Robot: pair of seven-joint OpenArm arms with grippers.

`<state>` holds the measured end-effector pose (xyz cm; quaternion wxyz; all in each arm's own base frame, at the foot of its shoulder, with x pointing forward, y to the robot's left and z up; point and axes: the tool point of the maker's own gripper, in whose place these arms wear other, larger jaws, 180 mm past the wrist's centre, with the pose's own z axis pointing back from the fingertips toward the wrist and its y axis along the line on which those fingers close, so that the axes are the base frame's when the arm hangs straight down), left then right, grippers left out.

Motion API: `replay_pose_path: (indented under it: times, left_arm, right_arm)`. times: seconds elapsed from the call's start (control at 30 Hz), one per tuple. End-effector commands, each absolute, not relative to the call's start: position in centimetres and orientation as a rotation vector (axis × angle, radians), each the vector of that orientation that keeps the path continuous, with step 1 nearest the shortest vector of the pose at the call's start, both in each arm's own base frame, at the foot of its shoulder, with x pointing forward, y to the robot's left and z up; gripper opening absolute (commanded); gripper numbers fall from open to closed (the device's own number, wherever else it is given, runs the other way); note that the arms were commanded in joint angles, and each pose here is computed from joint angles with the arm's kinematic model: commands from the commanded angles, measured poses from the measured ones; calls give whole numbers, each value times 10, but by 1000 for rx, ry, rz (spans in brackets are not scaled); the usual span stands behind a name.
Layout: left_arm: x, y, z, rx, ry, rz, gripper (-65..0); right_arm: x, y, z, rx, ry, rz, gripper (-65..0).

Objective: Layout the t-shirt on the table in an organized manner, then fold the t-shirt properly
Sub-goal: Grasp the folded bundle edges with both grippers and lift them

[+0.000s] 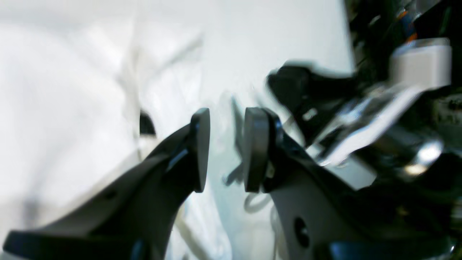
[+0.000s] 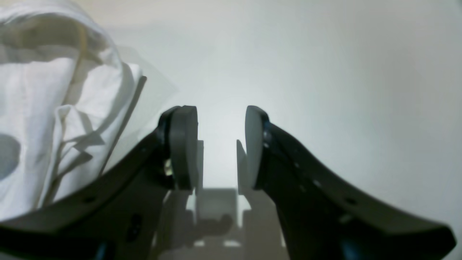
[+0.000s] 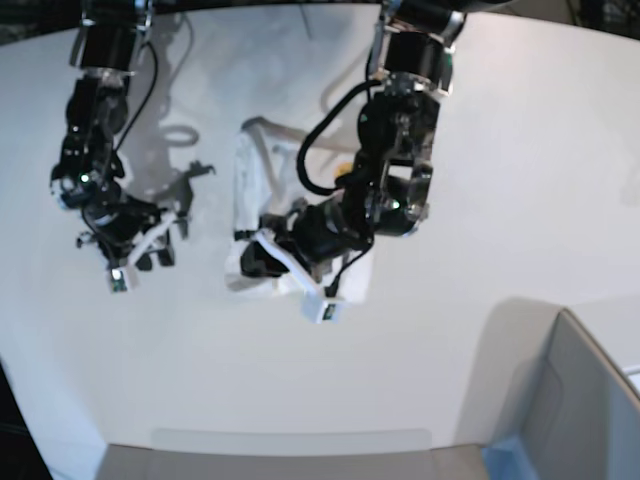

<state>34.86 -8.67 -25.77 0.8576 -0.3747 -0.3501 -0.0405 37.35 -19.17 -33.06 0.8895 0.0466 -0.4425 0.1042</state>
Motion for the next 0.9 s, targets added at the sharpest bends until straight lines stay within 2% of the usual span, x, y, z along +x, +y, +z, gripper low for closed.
replay_pose_path:
  times: [0.0,0.17,0.27,0.5,0.57,0.87]
  left_arm:
    - [352,-87,-239,-814,-794,-88,-477]
    - [342,-47,-278,-725,-725,14,-515]
    - [322,-43,-304,-684,-664,-12,-542]
    - [295,-58,-336,-673,-556,-57,-547]
    - [289,-67,-337,-680,-543,-87,-548]
    - [264,-111,-350,-714,-451,-192,-548]
  right_arm:
    - [381,-203,-312,68,-975,224,-421]
    - [376,-213,-302,31,-991,240,-421]
    - [371,-224,-291,-1,-1016,230,-426]
    - [368,-234,-284,-37,-1024,242,-585]
    - [367,-235,-284,-38,-1024,243,-610]
    - [361,-253,-277,-68,-1042,191,-611]
